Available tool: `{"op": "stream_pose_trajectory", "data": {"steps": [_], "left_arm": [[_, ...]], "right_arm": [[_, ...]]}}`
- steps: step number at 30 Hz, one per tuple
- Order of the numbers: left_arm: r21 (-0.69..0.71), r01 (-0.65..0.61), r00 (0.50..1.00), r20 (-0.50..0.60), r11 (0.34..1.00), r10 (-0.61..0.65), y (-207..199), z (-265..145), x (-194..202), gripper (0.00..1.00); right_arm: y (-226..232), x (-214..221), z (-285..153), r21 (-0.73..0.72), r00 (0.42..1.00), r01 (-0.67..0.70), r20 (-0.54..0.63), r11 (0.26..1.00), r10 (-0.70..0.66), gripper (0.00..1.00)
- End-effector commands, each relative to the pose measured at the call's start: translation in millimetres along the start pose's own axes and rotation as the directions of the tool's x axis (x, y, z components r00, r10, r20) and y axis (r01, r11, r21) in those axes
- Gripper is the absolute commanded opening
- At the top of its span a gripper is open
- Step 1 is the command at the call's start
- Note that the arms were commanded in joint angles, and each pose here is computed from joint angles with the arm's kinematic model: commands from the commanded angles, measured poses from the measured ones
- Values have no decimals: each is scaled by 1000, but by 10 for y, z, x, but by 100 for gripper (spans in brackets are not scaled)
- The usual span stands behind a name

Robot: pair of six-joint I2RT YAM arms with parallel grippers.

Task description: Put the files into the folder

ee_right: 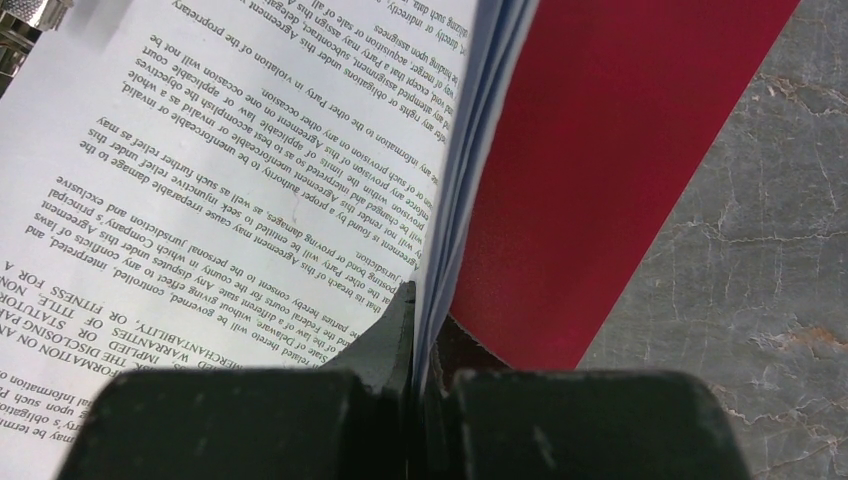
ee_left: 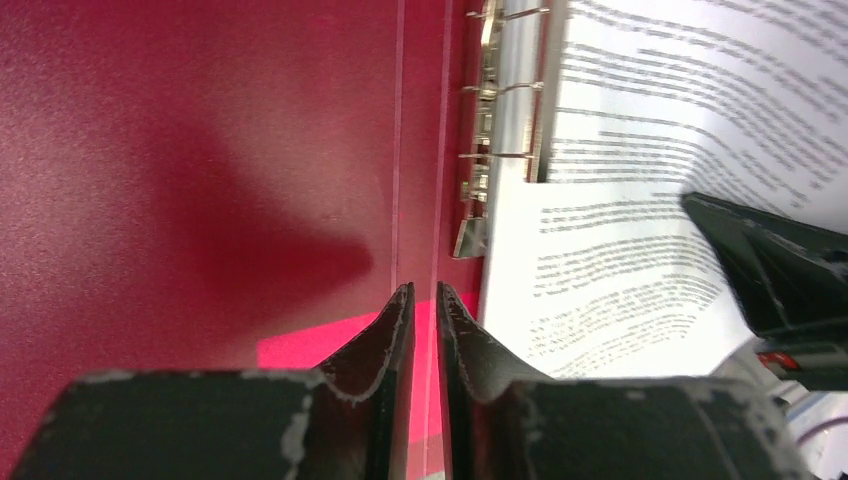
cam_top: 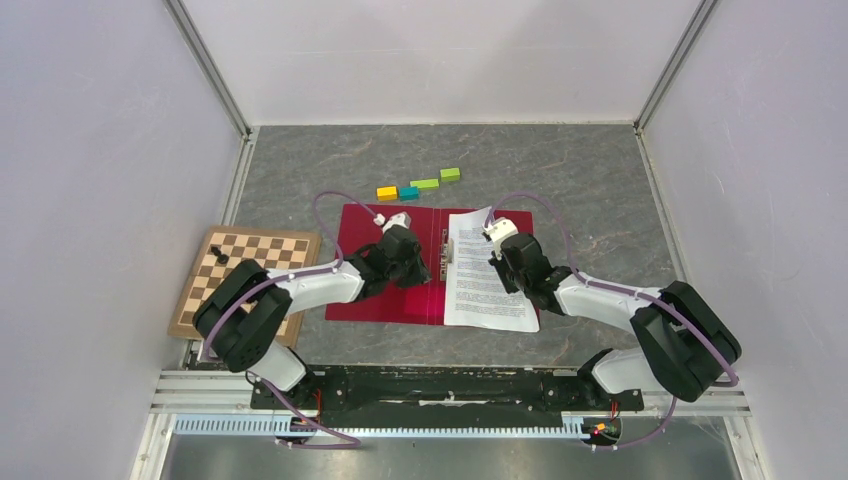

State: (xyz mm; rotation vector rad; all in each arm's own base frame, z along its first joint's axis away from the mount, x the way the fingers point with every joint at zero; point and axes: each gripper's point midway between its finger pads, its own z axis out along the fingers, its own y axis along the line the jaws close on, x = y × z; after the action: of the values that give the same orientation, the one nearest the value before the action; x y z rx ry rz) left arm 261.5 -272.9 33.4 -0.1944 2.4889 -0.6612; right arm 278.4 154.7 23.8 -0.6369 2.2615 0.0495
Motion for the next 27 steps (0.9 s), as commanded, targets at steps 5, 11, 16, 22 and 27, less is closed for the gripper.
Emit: {"op": "stream_pose_trajectory", "data": {"steps": [5,11,16,22,27], "left_arm": [[201,-106,994,-5,974,109,-659,-258,-97,19],[230,-112,989,-64,967,129,-803,-142,117,11],[228,-100,987,-97,968,125,-833,-19,240,4],[159,-83,987,-127,984,104,-691,194,369,2],[75,-55,988,-143,996,66,-494,311,470,2]], "right_arm": [[-5,-241,13,11,999,-17,50,1000,17,0],[0,-268,20,8,998,-18,53,1000,17,0],[1,-256,24,8,999,-17,49,1000,17,0],[8,-263,23,7,998,-32,52,999,31,0],[2,-272,23,12,998,-44,53,999,43,0]]}}
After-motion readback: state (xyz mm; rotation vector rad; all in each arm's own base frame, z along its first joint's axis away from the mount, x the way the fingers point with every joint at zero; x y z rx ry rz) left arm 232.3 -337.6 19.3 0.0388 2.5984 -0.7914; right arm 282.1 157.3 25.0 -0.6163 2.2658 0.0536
